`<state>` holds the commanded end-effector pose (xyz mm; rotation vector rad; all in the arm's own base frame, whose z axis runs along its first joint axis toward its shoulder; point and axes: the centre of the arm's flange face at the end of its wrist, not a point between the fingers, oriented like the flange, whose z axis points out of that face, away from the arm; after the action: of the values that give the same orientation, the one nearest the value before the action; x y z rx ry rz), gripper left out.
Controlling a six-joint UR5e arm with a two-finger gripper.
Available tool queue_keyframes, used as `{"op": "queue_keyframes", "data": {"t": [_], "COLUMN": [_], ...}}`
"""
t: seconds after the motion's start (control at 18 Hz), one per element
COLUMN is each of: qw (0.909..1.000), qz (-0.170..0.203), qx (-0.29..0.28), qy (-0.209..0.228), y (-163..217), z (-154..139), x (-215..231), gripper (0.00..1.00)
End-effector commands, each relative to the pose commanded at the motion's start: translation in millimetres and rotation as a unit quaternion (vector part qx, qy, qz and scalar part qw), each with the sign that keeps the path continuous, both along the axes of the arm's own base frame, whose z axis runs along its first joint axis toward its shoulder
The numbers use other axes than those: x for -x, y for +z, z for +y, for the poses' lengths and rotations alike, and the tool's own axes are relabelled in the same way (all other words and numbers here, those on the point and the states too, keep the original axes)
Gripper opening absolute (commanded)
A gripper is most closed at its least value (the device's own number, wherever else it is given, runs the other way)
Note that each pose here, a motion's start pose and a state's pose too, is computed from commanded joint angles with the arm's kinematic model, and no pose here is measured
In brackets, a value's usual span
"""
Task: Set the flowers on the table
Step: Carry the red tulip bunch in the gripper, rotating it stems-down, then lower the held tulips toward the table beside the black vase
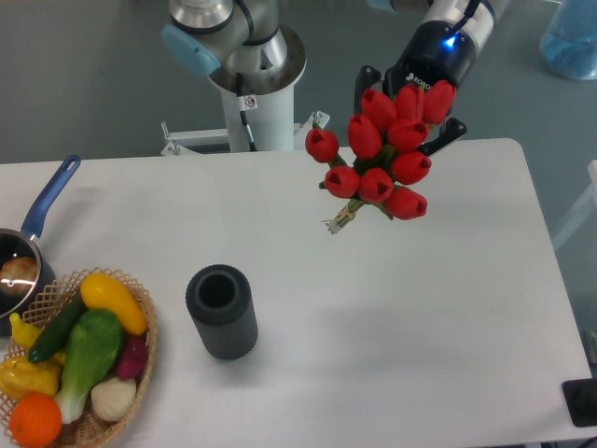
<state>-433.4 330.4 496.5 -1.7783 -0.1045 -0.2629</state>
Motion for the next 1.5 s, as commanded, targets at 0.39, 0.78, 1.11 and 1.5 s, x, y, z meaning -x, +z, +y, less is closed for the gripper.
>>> {"op": "queue_keyframes", "data": {"t": [0.39, 0.78, 1.11, 1.5], "qw": [0.9999, 0.9942, 0.9655, 0.9180], "qz": [0.004, 0.044, 0.074, 0.091], "qx": [0.009, 0.089, 0.229, 0.376], "qy": [0.008, 0.041, 0.098, 0.086], "y": [0.3, 4.2, -22.8, -75.4], "z": [-4.3, -3.4, -9.3, 33.1], "x": [0.1, -1.4, 14.9, 9.1], "gripper": [0.38, 0.38, 0.37, 0.37]}}
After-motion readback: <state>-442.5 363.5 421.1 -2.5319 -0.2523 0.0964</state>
